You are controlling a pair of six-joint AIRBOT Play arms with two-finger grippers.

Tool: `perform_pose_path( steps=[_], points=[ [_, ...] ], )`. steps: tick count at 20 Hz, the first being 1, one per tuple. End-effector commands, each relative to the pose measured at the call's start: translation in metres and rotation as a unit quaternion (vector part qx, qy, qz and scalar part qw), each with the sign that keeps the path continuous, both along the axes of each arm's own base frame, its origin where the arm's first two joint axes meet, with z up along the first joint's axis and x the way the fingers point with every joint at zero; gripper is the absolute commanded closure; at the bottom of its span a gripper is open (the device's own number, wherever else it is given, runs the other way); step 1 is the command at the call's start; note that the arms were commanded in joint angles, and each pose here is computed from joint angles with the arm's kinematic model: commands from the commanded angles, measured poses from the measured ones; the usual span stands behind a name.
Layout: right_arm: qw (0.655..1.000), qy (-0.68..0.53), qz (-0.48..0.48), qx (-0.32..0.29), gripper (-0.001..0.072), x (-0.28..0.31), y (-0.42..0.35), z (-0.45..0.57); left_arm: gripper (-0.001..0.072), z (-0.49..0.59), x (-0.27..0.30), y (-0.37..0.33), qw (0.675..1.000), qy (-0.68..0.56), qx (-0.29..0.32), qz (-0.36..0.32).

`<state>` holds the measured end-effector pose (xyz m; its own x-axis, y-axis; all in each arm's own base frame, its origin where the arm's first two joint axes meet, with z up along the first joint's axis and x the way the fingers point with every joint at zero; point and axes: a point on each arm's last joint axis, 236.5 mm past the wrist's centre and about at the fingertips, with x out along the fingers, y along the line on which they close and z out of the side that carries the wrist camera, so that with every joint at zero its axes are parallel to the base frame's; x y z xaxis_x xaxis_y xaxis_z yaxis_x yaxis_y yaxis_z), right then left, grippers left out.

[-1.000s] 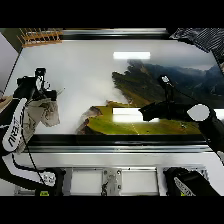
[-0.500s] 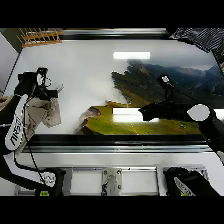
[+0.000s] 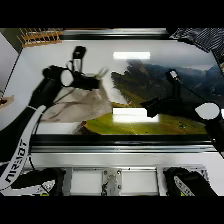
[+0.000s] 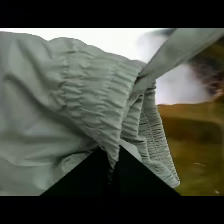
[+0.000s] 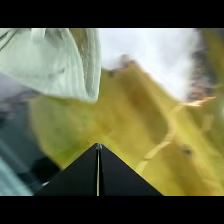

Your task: Fold the clothes and pants, and hang the long-sleeved shirts on hangers.

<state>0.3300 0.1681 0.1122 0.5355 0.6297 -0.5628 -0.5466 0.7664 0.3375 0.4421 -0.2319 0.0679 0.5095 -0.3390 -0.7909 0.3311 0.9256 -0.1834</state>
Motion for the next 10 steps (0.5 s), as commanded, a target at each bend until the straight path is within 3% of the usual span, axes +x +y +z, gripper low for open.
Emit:
perform_pose_path(
  steps=[1, 4, 5, 6, 7, 8, 10],
  points=[
    [0.991, -0.051, -0.080, -0.089, 0.0692, 0.026, -0.082, 0.001, 0.0704, 0.027, -0.027, -0.124, 0.992, -0.058, -0.095, -0.066],
    [0.971, -0.068, -0.200, -0.109, 0.0692, 0.039, -0.168, 0.011, 0.0703, 0.026, -0.022, -0.174, 0.988, -0.059, -0.110, -0.088],
    [0.964, -0.068, -0.233, -0.112, 0.0692, 0.040, -0.192, 0.012, 0.0619, 0.026, -0.016, -0.182, 0.988, -0.058, -0.109, -0.091],
    [0.956, -0.063, -0.264, -0.112, 0.0690, 0.038, -0.214, 0.012, 0.0263, 0.029, -0.006, -0.182, 0.989, -0.057, -0.108, -0.087],
    [0.949, -0.056, -0.292, -0.105, 0.0687, 0.035, -0.231, 0.012, 0.0057, 0.031, 0.004, -0.174, 0.990, -0.048, -0.106, -0.074],
    [0.941, -0.046, -0.323, -0.091, 0.0685, 0.032, -0.246, 0.012, 0.0101, 0.032, 0.013, -0.157, 0.993, -0.036, -0.097, -0.059],
    [0.930, -0.026, -0.362, -0.063, 0.0683, 0.028, -0.260, 0.010, 0.0100, 0.026, 0.034, -0.096, 0.998, -0.001, -0.070, -0.011]
  ],
)
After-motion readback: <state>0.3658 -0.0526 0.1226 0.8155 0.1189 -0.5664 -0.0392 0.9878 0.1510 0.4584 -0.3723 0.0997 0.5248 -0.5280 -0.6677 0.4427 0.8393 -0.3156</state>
